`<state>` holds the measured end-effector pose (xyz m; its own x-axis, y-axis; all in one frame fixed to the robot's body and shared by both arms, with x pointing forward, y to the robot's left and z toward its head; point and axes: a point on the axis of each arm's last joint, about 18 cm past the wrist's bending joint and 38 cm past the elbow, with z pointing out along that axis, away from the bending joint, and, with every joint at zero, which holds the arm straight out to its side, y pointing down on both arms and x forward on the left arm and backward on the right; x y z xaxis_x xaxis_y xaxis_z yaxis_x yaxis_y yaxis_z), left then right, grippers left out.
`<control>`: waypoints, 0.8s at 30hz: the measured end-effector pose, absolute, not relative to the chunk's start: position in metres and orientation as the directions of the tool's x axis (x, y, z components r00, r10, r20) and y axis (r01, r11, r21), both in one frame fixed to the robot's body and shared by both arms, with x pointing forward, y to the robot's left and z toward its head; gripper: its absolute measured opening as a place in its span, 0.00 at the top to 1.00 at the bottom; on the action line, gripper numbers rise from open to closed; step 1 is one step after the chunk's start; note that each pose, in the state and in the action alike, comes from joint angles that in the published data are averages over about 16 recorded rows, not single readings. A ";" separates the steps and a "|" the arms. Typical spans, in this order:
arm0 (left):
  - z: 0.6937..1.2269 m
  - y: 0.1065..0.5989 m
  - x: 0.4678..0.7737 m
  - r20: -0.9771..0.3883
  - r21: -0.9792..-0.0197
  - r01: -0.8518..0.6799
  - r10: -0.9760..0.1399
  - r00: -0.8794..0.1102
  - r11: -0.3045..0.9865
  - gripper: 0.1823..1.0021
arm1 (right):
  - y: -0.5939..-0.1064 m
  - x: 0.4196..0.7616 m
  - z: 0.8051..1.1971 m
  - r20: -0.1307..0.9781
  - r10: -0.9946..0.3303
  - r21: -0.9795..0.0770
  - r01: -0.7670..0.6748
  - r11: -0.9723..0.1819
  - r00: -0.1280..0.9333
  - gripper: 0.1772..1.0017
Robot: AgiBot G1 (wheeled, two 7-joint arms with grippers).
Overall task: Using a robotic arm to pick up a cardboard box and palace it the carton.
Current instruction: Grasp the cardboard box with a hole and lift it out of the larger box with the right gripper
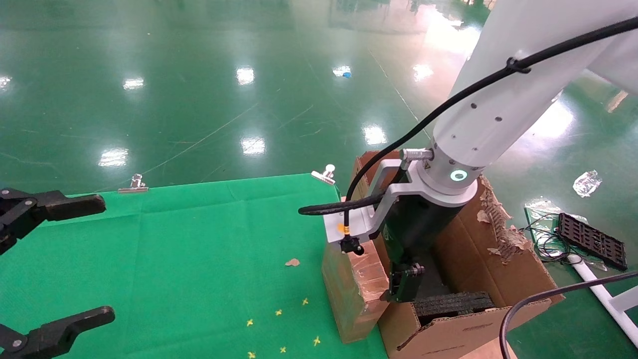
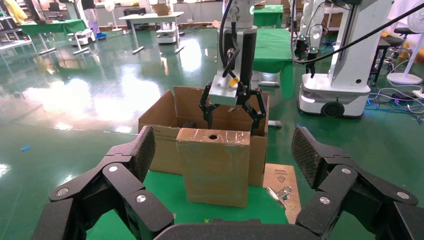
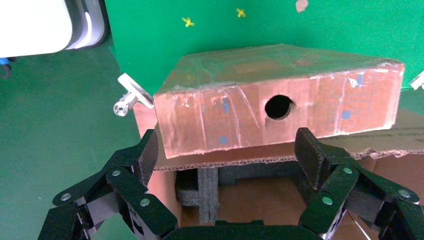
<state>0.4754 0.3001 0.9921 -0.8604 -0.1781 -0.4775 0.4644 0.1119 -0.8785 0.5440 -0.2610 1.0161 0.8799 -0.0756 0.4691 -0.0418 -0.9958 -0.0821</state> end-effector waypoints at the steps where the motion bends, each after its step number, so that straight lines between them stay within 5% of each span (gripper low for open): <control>1: 0.992 0.300 0.475 -0.478 -0.879 0.464 -0.178 -0.860 0.112 0.00 | -0.261 0.544 1.015 0.468 -0.077 -0.081 -0.044 -0.996 0.880 0.00; 12: 0.992 0.300 0.475 -0.478 -0.879 0.464 -0.178 -0.860 0.112 0.00 | -0.263 0.545 1.021 0.465 -0.172 -0.138 -0.121 -0.983 0.868 0.00; 24: 0.992 0.300 0.475 -0.478 -0.879 0.464 -0.178 -0.860 0.112 0.00 | -0.285 0.564 1.049 0.305 -0.643 -0.450 -0.489 -0.747 0.702 0.00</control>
<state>0.4754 0.3001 0.9921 -0.8604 -0.1781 -0.4775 0.4644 0.1119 -0.8785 0.5640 -0.2852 1.0488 0.7022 -0.6435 0.3047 -0.4890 -0.7470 -0.4505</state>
